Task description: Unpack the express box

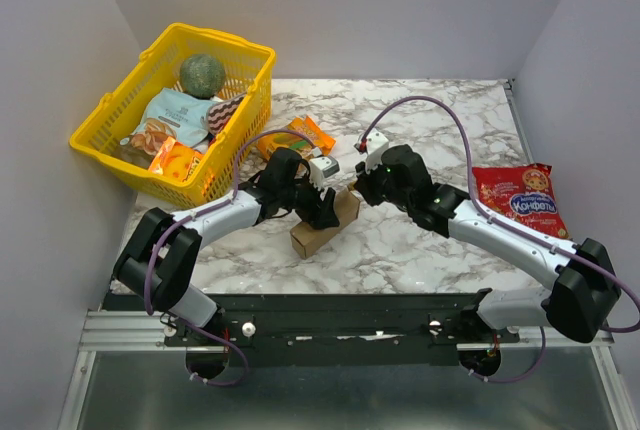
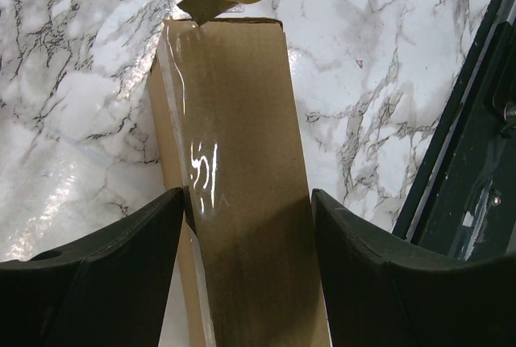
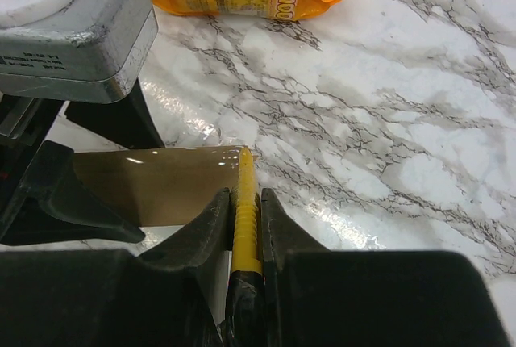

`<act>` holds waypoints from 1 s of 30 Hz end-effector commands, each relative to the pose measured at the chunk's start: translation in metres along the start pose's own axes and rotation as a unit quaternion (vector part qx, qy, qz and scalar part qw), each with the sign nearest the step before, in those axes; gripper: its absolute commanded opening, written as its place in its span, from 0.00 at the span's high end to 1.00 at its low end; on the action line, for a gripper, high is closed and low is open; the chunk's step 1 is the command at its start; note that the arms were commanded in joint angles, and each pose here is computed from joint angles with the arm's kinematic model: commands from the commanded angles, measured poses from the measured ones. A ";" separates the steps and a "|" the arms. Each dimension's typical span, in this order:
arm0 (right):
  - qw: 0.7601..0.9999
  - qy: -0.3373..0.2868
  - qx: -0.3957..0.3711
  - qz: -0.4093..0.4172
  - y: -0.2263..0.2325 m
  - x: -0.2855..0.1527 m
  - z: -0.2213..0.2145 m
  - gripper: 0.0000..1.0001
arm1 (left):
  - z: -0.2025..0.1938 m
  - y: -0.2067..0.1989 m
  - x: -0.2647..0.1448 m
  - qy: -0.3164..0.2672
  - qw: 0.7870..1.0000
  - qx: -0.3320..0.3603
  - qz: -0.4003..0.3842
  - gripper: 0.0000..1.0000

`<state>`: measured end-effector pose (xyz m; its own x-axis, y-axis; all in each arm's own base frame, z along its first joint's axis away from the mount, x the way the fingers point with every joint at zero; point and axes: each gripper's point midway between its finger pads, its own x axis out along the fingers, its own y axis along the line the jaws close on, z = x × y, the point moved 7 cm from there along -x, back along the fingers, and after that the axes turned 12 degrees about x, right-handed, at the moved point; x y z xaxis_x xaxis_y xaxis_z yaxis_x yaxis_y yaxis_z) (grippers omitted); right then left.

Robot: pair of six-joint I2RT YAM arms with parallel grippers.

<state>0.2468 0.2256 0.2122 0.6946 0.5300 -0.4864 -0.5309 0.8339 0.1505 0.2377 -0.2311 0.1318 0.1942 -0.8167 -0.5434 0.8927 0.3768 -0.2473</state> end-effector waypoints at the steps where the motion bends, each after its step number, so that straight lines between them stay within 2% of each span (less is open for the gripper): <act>1: 1.000 -0.024 -0.005 -0.019 -0.001 -0.001 0.012 1.00 | -0.004 -0.004 0.001 -0.001 1.000 -0.005 -0.014 0.30; 5: 0.998 -0.045 -0.020 -0.029 -0.003 -0.006 0.025 1.00 | -0.006 -0.003 0.002 0.004 1.000 -0.009 -0.014 0.30; 11: 0.998 -0.043 -0.025 -0.033 -0.005 -0.004 0.023 1.00 | -0.006 -0.002 0.003 0.005 1.000 -0.011 -0.012 0.30; 30: 1.000 0.009 -0.019 0.014 0.006 0.006 0.005 1.00 | -0.007 0.000 0.007 0.008 1.000 -0.025 -0.007 0.31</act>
<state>0.2509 0.2265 0.2066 0.6915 0.5156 -0.5059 -0.5446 0.8323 0.1038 0.2387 -0.2332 0.1309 0.1941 -0.8214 -0.5363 0.8869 0.3806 -0.2619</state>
